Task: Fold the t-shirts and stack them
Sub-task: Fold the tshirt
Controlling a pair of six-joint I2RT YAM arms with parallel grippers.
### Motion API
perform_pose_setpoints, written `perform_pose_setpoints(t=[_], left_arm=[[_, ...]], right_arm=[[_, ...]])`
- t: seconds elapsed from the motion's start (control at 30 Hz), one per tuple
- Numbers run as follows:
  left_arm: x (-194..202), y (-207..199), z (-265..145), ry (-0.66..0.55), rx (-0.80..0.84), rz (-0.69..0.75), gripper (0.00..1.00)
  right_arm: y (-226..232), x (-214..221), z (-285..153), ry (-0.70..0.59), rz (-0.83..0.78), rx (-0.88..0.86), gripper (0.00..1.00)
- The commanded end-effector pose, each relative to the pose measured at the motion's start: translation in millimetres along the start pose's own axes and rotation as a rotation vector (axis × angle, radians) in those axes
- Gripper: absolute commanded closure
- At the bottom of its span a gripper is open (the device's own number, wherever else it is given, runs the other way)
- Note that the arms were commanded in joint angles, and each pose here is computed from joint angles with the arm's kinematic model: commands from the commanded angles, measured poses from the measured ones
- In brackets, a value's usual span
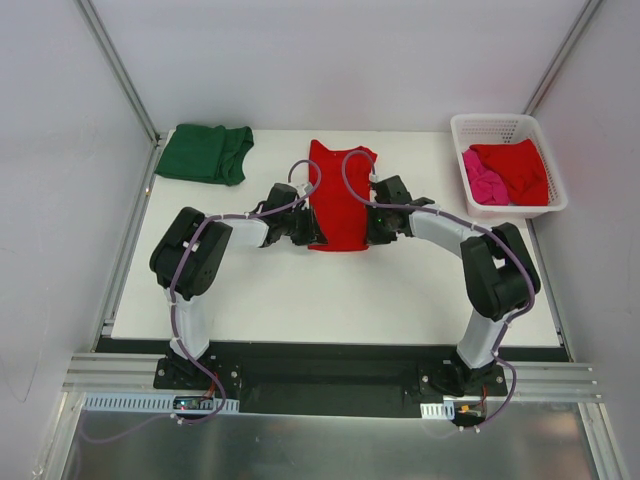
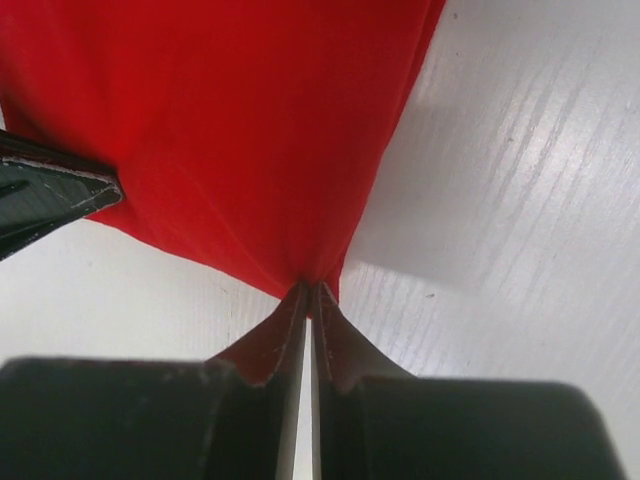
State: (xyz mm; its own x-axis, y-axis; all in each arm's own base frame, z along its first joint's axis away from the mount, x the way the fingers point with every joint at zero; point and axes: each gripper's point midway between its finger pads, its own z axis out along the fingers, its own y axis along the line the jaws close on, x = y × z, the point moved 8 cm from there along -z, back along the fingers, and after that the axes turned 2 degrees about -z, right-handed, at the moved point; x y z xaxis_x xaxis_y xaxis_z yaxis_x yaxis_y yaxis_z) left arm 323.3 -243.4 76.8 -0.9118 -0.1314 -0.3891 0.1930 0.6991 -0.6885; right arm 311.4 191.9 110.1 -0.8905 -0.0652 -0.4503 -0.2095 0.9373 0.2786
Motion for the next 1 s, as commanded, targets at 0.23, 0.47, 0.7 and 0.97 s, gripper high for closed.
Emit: perform_pose_setpoints(t=[0.23, 0.47, 0.7, 0.97], left_arm=[[5, 10, -4, -0.002, -0.040, 0.009, 1.00], [5, 10, -4, -0.004, -0.042, 0.007, 1.00], [5, 11, -5, -0.004, -0.044, 0.007, 1.00], [6, 12, -7, -0.004, -0.046, 0.006, 1.00]], right_arm=[[-1, -17, -10, -0.068, -0.010, 0.010, 0.99], [-11, -18, -15, -0.072, -0.001, 0.058, 0.99], [-19, -20, -19, -0.079, -0.004, 0.115, 0.99], [-34, -28, -22, -0.093, -0.045, 0.235, 0.99]])
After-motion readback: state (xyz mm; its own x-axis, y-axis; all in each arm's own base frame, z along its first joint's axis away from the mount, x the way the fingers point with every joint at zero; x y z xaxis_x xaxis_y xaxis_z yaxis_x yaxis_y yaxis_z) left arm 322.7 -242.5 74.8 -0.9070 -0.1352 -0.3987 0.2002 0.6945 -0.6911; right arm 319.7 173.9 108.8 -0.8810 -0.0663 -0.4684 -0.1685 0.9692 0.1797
